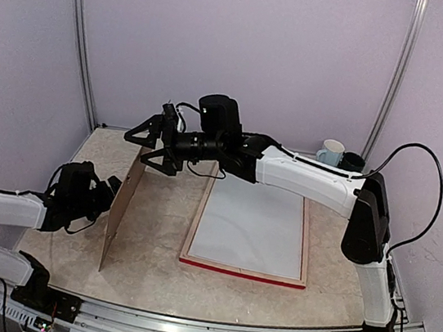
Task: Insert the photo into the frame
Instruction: Turn over the backboard.
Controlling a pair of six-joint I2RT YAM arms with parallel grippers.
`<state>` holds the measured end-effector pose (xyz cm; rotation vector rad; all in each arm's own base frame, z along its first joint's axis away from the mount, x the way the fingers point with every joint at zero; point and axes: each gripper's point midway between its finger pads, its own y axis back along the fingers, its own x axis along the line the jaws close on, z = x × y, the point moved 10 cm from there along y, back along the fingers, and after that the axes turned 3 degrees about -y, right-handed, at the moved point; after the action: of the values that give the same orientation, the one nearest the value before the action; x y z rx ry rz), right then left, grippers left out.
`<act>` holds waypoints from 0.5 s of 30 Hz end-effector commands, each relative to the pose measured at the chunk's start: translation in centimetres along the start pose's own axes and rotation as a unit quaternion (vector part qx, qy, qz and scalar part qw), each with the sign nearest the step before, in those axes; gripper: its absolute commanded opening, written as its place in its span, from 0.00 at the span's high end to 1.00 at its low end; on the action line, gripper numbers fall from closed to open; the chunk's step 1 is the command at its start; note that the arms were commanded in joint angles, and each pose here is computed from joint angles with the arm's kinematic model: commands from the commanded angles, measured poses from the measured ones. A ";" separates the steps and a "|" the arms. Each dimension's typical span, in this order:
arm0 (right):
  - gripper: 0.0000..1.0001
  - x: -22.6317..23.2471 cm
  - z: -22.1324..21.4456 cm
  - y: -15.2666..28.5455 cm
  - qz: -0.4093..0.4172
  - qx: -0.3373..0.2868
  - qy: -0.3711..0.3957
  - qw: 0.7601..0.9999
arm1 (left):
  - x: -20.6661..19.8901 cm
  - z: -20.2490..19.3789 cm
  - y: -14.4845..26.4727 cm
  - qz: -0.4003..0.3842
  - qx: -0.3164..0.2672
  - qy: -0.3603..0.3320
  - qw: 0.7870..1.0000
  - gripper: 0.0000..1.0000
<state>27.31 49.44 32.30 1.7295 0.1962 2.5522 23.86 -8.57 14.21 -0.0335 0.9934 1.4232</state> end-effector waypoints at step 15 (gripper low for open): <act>0.01 -0.2 -2.9 -3.5 0.024 0.043 0.018 0.999 | -2.3 1.0 0.7 -0.028 0.008 -0.009 1.000 0.01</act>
<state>25.08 52.31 32.98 1.7258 0.2008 2.6589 24.06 -9.37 15.18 -0.0231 1.0081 1.3757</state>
